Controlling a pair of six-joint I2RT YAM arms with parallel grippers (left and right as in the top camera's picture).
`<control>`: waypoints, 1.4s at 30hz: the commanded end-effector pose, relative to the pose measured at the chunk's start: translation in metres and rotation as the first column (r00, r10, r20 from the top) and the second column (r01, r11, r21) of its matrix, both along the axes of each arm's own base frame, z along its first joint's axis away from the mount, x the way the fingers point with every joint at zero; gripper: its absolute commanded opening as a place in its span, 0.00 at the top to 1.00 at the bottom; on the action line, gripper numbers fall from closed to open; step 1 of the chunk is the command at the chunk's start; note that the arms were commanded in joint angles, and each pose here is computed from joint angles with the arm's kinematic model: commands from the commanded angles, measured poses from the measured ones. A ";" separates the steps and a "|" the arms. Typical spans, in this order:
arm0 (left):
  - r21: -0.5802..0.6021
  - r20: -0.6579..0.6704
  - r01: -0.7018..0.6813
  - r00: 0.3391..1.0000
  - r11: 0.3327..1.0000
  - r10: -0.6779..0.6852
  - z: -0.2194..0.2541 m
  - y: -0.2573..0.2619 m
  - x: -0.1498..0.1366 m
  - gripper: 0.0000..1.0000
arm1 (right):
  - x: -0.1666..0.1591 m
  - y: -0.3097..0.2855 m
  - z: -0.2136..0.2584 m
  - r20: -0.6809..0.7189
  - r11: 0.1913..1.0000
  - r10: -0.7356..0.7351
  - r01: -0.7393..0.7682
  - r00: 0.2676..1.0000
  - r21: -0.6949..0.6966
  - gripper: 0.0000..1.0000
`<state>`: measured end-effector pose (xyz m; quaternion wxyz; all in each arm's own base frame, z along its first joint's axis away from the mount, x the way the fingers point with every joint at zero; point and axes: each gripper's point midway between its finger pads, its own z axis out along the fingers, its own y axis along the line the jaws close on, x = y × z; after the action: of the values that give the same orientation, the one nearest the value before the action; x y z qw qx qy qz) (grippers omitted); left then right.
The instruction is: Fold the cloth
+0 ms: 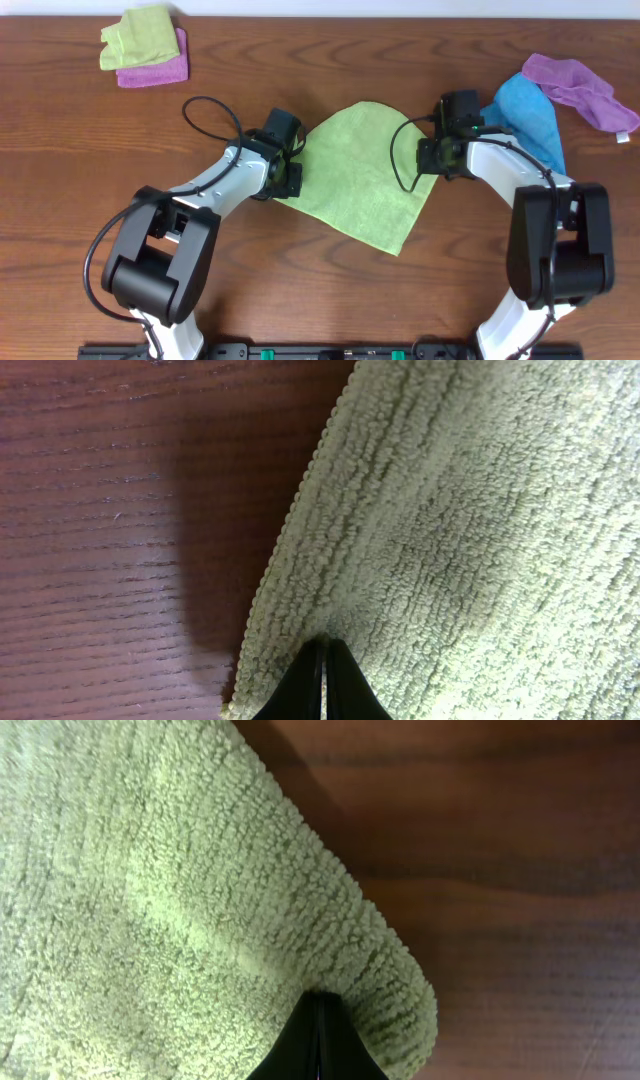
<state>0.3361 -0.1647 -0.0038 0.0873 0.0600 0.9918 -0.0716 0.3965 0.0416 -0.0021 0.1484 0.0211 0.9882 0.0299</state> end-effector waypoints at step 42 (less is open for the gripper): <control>0.358 0.109 -0.042 0.994 0.933 0.002 -0.004 0.113 0.054 0.94 | -0.137 0.129 -0.014 -0.390 0.939 0.342 -0.325 0.855 0.110 0.99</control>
<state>0.3874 -0.0646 -0.0017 0.1405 0.0586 0.9840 0.0929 0.2869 0.1491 -0.0051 -0.0216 -0.1311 0.9906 0.0322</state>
